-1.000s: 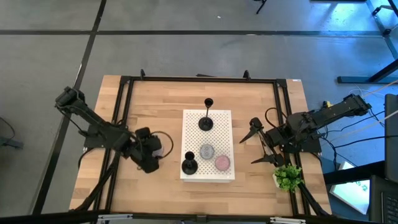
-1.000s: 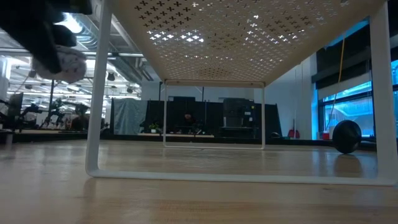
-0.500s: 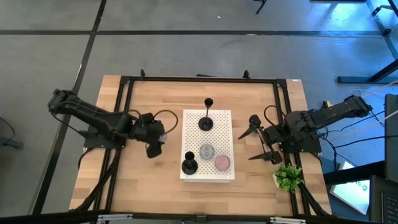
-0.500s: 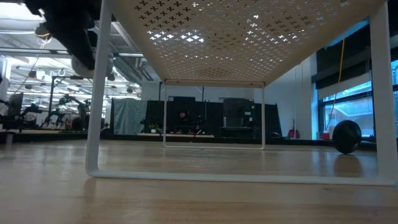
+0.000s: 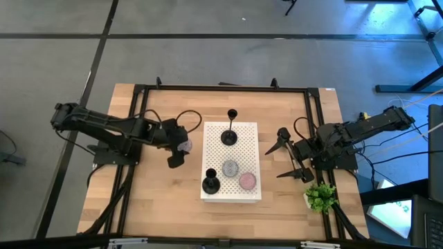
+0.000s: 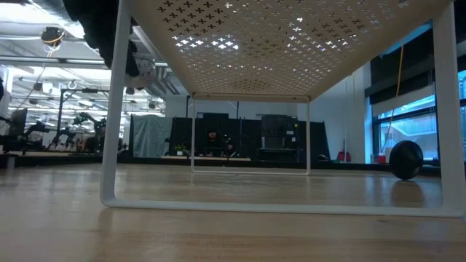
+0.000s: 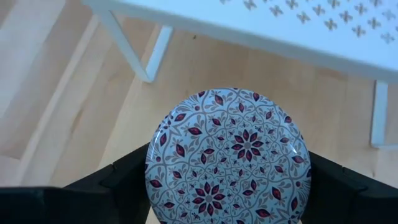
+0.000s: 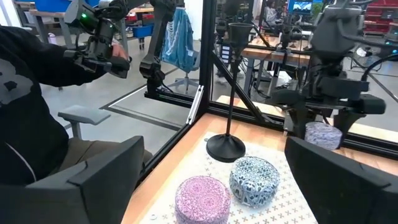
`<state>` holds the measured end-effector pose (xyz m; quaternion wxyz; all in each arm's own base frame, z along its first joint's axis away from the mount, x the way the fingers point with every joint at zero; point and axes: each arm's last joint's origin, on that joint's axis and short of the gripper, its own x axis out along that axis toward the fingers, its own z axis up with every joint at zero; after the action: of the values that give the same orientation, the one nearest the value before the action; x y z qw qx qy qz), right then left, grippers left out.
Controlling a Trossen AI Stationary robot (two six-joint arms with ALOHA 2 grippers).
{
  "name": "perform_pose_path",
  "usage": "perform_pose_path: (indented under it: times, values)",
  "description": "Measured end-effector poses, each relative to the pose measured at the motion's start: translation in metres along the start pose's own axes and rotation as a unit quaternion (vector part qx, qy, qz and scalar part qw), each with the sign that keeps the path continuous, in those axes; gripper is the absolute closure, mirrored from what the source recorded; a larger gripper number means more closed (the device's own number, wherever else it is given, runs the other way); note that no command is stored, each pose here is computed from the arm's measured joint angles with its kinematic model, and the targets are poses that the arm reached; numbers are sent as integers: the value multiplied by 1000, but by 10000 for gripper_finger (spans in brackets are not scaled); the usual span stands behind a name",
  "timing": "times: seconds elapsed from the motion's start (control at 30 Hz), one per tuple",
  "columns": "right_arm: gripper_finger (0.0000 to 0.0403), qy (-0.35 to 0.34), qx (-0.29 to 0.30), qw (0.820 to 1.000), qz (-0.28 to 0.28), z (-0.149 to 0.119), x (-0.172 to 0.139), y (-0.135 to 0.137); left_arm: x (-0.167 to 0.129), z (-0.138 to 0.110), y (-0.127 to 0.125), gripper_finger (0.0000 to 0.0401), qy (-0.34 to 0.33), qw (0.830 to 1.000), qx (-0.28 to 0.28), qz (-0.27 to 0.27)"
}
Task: Pick & Place candle stick holders
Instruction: Put the red scented candle on the shelf
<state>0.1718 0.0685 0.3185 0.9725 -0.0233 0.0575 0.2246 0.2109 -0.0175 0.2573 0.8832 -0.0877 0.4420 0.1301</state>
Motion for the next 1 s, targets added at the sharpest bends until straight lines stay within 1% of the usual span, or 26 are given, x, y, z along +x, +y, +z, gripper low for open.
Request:
perform_pose_path:
  times: [0.13,0.3,0.43,0.53,0.73,0.83,1.0]
  values:
    - [11,0,0,1000,0,0,0,0,-7,12,5,104,-19,1000,7,0]
    - [11,0,-1,1000,0,0,0,0,-26,36,7,104,-61,998,23,-5]
    - [11,0,-1,1000,0,0,0,0,-32,52,8,104,-79,996,38,-2]
    - [10,0,-1,1000,2,0,0,0,-26,61,8,104,-71,996,44,-9]
    - [10,0,-2,1000,2,0,0,0,1,70,10,104,-31,998,53,-5]
    - [10,0,-2,1000,2,0,0,0,11,76,10,104,-29,998,58,-7]
    - [10,0,-2,1000,2,0,0,0,20,85,13,104,-47,997,61,-27]
